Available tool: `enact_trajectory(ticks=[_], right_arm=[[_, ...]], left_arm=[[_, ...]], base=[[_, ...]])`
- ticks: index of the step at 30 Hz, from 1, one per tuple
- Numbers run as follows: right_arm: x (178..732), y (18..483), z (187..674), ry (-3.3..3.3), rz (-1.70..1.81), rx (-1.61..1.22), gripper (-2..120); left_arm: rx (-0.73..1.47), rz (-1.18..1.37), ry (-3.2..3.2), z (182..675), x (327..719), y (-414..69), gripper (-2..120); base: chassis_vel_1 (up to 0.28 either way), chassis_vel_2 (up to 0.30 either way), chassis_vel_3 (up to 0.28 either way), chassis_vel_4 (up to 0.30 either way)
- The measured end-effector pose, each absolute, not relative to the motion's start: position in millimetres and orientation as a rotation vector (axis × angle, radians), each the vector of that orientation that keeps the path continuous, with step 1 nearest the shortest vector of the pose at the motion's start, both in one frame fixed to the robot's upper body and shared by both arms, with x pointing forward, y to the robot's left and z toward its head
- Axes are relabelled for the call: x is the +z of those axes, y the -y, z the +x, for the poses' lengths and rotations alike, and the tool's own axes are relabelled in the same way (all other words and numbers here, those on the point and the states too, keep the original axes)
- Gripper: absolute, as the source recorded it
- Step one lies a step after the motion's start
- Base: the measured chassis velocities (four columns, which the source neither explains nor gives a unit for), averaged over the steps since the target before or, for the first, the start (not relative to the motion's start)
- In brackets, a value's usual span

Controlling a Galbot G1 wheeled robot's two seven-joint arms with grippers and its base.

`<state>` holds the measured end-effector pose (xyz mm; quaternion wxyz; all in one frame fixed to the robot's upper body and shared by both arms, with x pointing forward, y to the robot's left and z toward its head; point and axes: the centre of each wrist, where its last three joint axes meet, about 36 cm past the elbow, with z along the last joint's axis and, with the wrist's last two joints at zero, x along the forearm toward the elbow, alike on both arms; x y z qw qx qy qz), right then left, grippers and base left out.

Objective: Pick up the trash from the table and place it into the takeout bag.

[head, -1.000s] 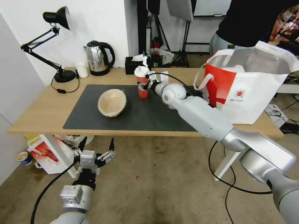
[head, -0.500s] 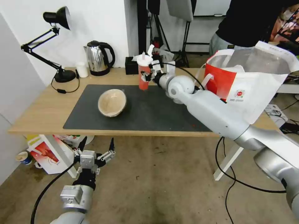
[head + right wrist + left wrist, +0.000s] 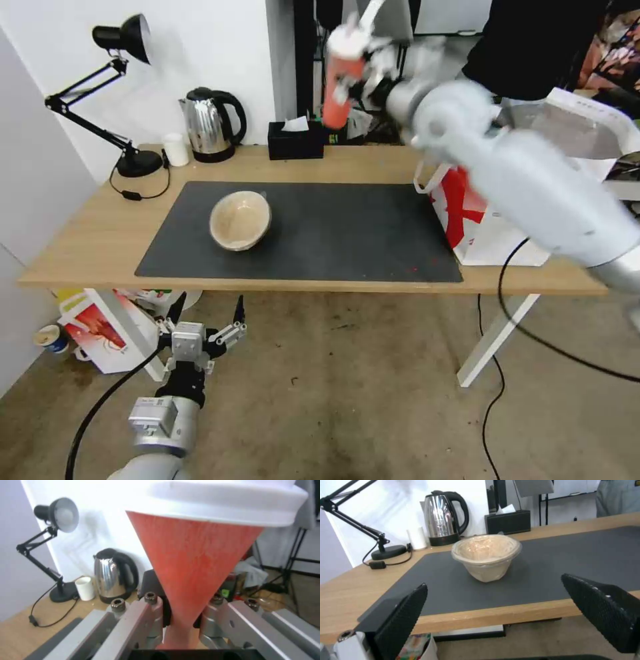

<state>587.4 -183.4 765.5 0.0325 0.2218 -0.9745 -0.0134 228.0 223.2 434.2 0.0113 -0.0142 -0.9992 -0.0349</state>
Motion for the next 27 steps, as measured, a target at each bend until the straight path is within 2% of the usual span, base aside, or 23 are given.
enact_trajectory(ticks=[10, 14, 16, 27], right_arm=[[797, 225, 520, 3.014, 0.589, 0.014, 8], [808, 251, 498, 3.027, 0.525, 0.036, 8], [815, 278, 483, 3.039, 0.414, 0.074, 8], [800, 363, 460, 2.998, 0.116, 0.128, 7]], left_arm=[[-0.109, -0.044, 3.117, 228, 434, -223, 100], [-0.109, -0.044, 3.117, 228, 434, -223, 100], [-0.109, -0.044, 3.117, 228, 434, -223, 100], [-0.109, -0.044, 3.117, 228, 434, -223, 100]], base=[[0.000, 0.000, 0.000, 0.000], [0.000, 0.000, 0.000, 0.000], [0.000, 0.000, 0.000, 0.000], [0.000, 0.000, 0.000, 0.000]])
